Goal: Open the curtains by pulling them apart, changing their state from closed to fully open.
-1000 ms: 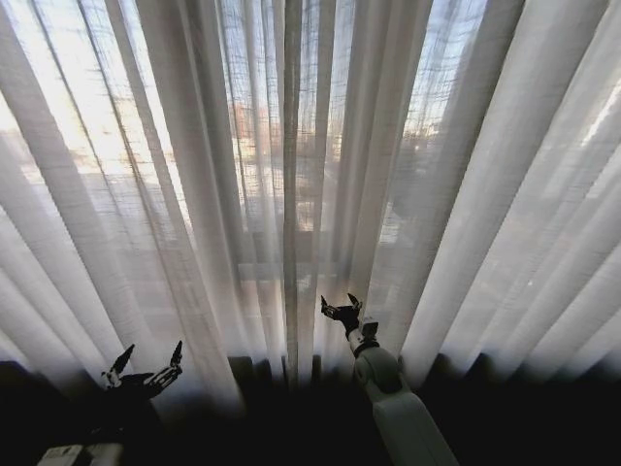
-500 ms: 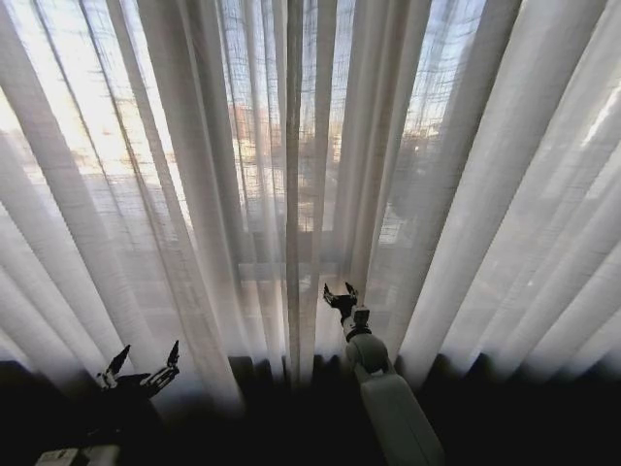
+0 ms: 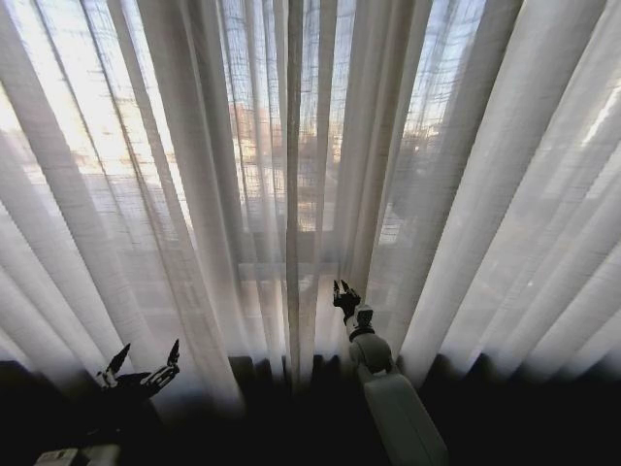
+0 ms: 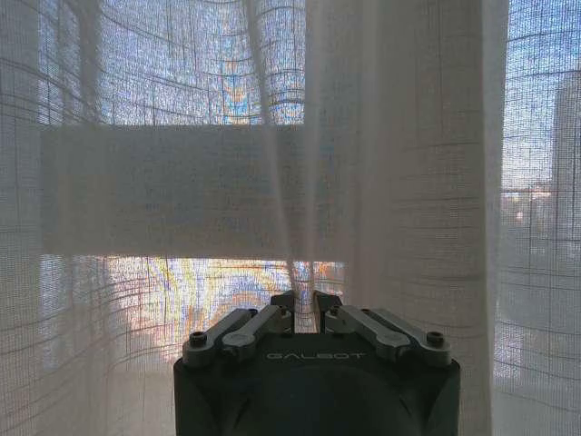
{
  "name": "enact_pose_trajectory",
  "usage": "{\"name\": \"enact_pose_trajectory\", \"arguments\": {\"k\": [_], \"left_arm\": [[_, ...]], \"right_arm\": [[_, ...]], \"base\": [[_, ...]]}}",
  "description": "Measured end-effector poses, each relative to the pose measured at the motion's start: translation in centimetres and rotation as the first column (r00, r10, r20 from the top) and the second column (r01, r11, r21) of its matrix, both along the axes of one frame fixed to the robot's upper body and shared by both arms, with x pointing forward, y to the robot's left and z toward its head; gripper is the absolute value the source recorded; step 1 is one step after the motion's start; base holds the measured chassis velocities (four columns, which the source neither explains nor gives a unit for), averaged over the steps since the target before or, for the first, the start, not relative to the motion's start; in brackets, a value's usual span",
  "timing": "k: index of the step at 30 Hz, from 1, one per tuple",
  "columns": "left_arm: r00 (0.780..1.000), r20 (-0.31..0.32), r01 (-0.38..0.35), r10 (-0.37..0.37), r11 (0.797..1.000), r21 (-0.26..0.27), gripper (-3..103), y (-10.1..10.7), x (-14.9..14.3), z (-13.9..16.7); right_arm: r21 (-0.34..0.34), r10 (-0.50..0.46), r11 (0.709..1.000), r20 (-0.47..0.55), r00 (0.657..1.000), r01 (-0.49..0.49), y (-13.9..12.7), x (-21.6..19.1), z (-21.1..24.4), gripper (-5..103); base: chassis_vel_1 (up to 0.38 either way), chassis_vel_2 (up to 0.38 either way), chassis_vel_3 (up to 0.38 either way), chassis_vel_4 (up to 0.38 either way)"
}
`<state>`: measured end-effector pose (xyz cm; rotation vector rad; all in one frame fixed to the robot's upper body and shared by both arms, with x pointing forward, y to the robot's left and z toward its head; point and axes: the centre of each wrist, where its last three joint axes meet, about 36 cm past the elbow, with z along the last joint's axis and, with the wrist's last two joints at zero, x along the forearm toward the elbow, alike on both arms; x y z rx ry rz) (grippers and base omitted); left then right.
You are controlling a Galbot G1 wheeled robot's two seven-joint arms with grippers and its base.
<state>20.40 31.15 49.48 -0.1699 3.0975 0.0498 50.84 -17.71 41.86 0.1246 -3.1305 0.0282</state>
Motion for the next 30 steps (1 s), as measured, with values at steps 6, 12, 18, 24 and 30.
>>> {"name": "enact_pose_trajectory", "arguments": {"k": [6, 12, 18, 24, 30], "left_arm": [[1.0, 0.004, -0.001, 0.001, 1.0, 0.001, 100, -0.1, -0.1, 0.2], [1.0, 0.007, -0.002, 0.002, 1.0, 0.003, 100, -0.2, -0.3, 0.4], [1.0, 0.007, 0.0, 0.0, 1.0, 0.0, 100, -0.4, -0.4, 0.5], [1.0, 0.006, 0.012, -0.012, 1.0, 0.004, 100, -0.9, -0.4, 0.5], [1.0, 0.014, 0.019, -0.019, 1.0, 0.005, 100, -1.2, -0.4, 0.8]], "right_arm": [[0.0, -0.001, 1.0, 0.007, 1.0, 0.001, -0.2, -0.2, 0.2, 1], [0.002, -0.023, 1.0, 0.021, 1.0, 0.023, -0.8, -0.6, 0.7, 0], [-0.019, -0.058, 0.998, 0.018, 0.998, 0.058, -2.7, -1.4, 0.9, 0], [-0.015, -0.071, 0.997, 0.011, 0.997, 0.071, -4.2, -2.4, 1.4, 0], [-0.011, -0.08, 0.997, 0.016, 0.997, 0.08, -4.9, -2.7, 1.8, 0]], "base": [[0.0, 0.0, 0.0, 0.0], [0.0, 0.0, 0.0, 0.0], [0.0, 0.0, 0.0, 0.0], [0.0, 0.0, 0.0, 0.0], [-0.032, -0.049, 0.016, 0.051]]}}
